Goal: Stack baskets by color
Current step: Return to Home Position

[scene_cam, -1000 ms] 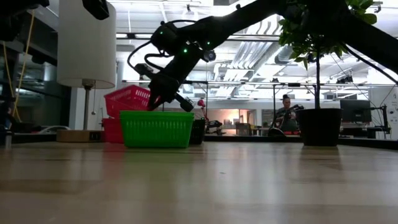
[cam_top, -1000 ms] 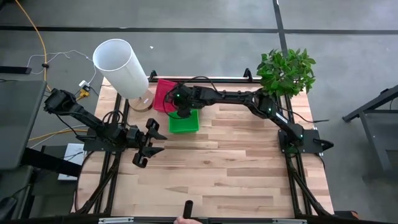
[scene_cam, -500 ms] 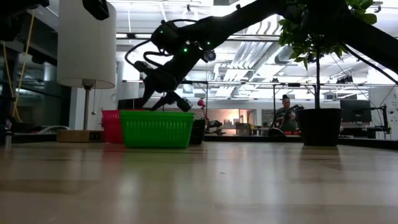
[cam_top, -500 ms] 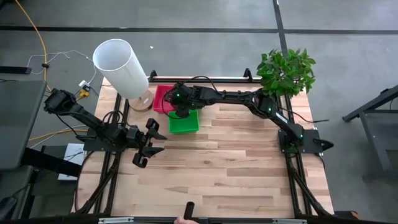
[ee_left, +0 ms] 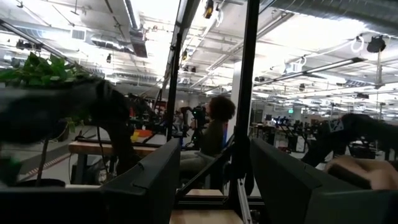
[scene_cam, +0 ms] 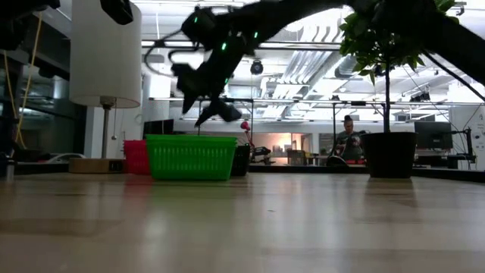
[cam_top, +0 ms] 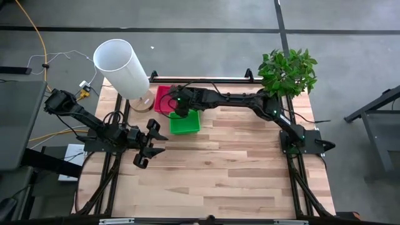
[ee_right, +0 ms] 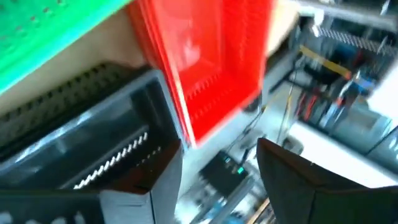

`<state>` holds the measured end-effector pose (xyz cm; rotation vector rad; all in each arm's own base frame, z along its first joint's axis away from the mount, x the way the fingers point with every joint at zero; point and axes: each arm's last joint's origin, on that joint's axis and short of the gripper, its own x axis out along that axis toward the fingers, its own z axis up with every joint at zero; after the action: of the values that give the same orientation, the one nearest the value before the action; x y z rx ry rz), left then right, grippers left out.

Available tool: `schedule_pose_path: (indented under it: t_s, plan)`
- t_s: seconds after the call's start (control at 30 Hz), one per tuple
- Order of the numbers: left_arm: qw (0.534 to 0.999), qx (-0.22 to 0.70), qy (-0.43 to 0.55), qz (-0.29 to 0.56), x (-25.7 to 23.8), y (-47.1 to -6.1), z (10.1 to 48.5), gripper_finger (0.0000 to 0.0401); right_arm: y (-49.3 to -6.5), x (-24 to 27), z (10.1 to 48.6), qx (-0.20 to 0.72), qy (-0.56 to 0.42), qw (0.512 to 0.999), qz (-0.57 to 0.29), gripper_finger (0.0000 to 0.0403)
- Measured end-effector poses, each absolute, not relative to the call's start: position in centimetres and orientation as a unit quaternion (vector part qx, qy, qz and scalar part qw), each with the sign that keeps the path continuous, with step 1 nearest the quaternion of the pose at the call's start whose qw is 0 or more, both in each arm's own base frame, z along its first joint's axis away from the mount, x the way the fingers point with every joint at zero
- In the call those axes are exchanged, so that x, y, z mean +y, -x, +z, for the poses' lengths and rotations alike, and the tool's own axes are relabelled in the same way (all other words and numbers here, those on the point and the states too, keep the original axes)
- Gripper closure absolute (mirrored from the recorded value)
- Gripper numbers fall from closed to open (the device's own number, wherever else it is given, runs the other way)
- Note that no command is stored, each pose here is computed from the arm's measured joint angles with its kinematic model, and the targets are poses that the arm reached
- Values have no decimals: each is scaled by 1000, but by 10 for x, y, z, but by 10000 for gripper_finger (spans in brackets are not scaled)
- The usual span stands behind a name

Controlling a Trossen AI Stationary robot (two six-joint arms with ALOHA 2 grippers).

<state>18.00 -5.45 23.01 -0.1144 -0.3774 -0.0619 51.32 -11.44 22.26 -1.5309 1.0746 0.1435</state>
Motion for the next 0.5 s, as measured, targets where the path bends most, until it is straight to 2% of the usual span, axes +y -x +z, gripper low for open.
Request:
schedule_pose_path:
  t_s: [0.13,0.3,0.4,0.5]
  plan:
    - [980,-188,53,-30,-54,-180,230,218,-495,-110,253,487,600,633,29,223]
    - [980,-188,53,-30,-54,-180,230,218,-457,-109,289,512,440,737,37,261]
    - [981,-188,45,-28,-54,-180,230,218,-437,-108,299,529,329,780,63,306]
    - [981,-188,38,-26,-54,-180,230,218,-425,-97,301,547,251,791,111,377]
